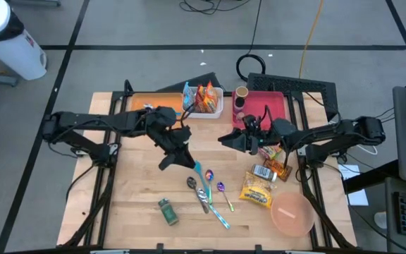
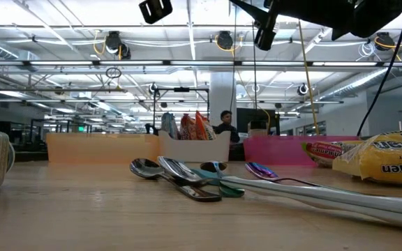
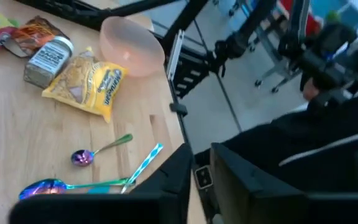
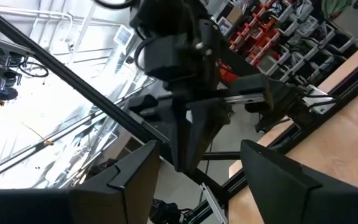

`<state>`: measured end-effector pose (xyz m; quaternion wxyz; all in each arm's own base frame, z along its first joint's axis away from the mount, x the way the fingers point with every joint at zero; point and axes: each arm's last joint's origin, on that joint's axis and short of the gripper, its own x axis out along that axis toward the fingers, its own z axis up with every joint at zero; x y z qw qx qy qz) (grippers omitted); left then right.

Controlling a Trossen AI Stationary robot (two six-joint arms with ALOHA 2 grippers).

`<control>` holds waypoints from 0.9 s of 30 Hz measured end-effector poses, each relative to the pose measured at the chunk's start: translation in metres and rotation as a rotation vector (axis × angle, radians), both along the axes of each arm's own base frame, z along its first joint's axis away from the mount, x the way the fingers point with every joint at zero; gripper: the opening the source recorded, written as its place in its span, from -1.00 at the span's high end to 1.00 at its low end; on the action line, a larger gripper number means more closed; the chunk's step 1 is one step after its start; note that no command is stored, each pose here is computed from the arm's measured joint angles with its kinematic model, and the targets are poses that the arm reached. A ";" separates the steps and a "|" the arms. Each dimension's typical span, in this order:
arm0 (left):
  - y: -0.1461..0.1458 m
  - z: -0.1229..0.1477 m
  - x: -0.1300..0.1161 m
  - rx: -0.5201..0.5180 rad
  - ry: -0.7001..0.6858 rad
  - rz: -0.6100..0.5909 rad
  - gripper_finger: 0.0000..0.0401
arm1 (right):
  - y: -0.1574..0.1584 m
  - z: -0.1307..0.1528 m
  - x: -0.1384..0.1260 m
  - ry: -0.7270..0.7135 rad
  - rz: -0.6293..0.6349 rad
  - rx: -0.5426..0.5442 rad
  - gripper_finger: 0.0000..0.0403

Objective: Pick & Place Food Item
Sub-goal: Put the green spice bottle into the red bin

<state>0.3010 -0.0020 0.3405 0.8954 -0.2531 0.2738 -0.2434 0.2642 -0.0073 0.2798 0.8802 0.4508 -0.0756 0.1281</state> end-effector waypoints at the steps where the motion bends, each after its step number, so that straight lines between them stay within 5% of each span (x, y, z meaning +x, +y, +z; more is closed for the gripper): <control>1: 0.002 0.001 0.000 -0.018 0.003 0.012 0.60 | 0.000 0.000 0.000 -0.005 0.001 -0.001 -0.08; 10: 0.010 0.024 0.008 -0.256 -0.085 0.071 -0.15 | 0.000 0.004 -0.001 -0.048 -0.004 -0.028 -0.08; 14: 0.006 0.039 0.011 -0.263 -0.247 0.098 -0.41 | 0.000 0.004 -0.001 -0.050 -0.008 -0.045 -0.07; 19: -0.005 0.050 0.012 -0.277 -0.355 0.166 -0.57 | 0.000 0.004 -0.001 -0.055 -0.016 -0.075 -0.08; 27: -0.054 0.051 0.004 -0.406 -0.234 0.059 -0.61 | 0.003 0.012 -0.007 -0.112 0.128 -0.118 -0.05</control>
